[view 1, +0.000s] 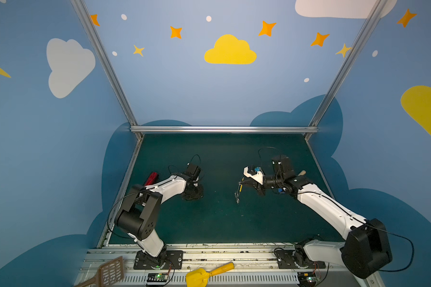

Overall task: Attach keys to a key ring
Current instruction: Pick up the key at the center of the table.

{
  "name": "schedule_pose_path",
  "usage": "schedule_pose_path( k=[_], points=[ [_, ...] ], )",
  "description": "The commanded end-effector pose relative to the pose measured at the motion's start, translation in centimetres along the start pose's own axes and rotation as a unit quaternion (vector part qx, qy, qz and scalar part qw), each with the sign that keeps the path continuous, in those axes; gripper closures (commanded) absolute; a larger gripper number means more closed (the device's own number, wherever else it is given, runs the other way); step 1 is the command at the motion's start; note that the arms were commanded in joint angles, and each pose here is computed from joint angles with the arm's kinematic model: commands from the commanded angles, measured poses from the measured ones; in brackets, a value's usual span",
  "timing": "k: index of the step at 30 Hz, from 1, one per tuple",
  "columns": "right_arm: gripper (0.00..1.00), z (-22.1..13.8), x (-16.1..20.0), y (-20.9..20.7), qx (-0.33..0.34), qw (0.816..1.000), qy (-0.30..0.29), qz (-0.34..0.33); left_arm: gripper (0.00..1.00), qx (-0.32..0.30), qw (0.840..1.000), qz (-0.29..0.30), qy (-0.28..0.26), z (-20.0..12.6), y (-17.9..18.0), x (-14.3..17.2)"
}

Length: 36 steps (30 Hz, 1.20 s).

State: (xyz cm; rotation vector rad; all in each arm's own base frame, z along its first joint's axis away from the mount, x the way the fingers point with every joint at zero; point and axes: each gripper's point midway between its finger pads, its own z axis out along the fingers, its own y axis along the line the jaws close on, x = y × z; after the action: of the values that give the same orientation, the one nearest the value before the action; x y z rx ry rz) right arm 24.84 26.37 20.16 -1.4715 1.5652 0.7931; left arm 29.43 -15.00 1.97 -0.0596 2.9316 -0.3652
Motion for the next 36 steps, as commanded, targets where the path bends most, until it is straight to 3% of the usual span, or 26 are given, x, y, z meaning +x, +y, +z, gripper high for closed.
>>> schedule_pose_path(
  k=[1, 7, 11, 20, 26, 33, 36],
  points=[
    [1.0, 0.0, -0.8, -0.2, -0.002, 1.0, -0.005, -0.003, 0.84, -0.012, 1.0, -0.001, 0.008, 0.6, 0.5, 0.6],
    [1.0, -0.1, -0.9, -0.2, -0.001, 1.0, -0.005, -0.003, 0.95, -0.01, 1.0, 0.009, 0.003, 0.1, 0.3, 0.5],
    [1.0, -0.1, -0.9, -0.2, -0.001, 1.0, -0.004, -0.001, 0.96, -0.003, 0.999, 0.033, -0.017, -1.1, -0.2, 0.2],
    [1.0, -0.3, -1.3, 0.1, -0.009, 1.0, -0.005, 0.008, 0.96, 0.048, 0.983, 0.153, -0.094, -6.3, -3.2, -1.0],
    [1.0, -0.5, -2.4, 1.2, -0.039, 0.998, -0.03, 0.027, 0.97, 0.127, 0.943, 0.263, -0.161, -10.6, -6.9, -1.2],
    [1.0, -0.2, -3.7, 2.7, -0.092, 0.994, -0.045, 0.044, 0.97, 0.215, 0.854, 0.394, -0.261, -15.4, -11.0, -0.2],
    [1.0, 0.2, -3.8, 3.1, -0.106, 0.992, -0.042, 0.049, 0.97, 0.236, 0.825, 0.426, -0.286, -17.0, -12.1, 0.2]
  ],
)
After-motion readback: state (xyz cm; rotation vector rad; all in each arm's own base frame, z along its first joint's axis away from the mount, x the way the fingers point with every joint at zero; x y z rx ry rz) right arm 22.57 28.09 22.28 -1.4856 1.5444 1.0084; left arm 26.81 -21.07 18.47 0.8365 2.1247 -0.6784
